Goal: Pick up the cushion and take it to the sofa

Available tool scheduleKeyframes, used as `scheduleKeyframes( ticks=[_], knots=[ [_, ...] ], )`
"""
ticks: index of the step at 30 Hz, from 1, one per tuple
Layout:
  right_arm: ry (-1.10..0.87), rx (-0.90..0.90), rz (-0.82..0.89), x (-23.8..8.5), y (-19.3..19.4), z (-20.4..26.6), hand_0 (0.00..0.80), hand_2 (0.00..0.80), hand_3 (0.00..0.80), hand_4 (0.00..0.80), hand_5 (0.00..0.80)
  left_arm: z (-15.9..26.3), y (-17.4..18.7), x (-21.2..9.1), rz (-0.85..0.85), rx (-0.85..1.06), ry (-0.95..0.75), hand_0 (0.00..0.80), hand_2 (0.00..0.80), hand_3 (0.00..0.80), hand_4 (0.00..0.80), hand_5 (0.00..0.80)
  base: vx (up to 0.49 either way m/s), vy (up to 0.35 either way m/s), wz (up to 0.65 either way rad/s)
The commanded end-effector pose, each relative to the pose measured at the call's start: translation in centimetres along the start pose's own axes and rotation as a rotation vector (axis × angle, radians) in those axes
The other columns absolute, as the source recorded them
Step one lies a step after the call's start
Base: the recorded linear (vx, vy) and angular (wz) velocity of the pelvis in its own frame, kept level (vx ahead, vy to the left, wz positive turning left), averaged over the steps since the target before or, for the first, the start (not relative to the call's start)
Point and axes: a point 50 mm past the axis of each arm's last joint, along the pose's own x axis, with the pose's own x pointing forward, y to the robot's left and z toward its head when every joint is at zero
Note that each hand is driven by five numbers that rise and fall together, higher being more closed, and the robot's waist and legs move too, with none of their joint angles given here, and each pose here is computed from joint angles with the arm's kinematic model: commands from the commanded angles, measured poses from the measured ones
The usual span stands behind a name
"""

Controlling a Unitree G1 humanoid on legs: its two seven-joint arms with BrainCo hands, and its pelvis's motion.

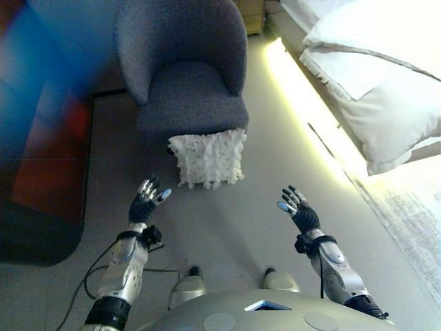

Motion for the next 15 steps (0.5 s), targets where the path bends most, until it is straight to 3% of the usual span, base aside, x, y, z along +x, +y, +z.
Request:
scheduleKeyframes(
  ticks=[1,10,15],
  knots=[
    [-0.101,0.088,-0.001,0.0,1.4,0.9,0.000,0.000,0.000,0.000,0.000,2.2,1.6,-0.4,0.007,0.012,-0.074,0.000,0.000,0.000,0.000,0.000,0.143,0.068,0.52],
    [-0.061,0.122,-0.076,-0.7,-0.6,0.1,0.000,0.000,0.000,0.000,0.000,1.4,1.1,-1.1,-0.019,0.028,-0.020,0.000,0.000,0.000,0.000,0.000,0.282,-0.091,0.23],
    [-0.022,0.139,-0.107,-1.4,-1.4,-1.0,0.000,0.000,0.000,0.000,0.000,0.7,1.3,-1.8,-0.043,0.031,0.022,0.000,0.000,0.000,0.000,0.000,0.437,-0.076,0.35]
  ],
)
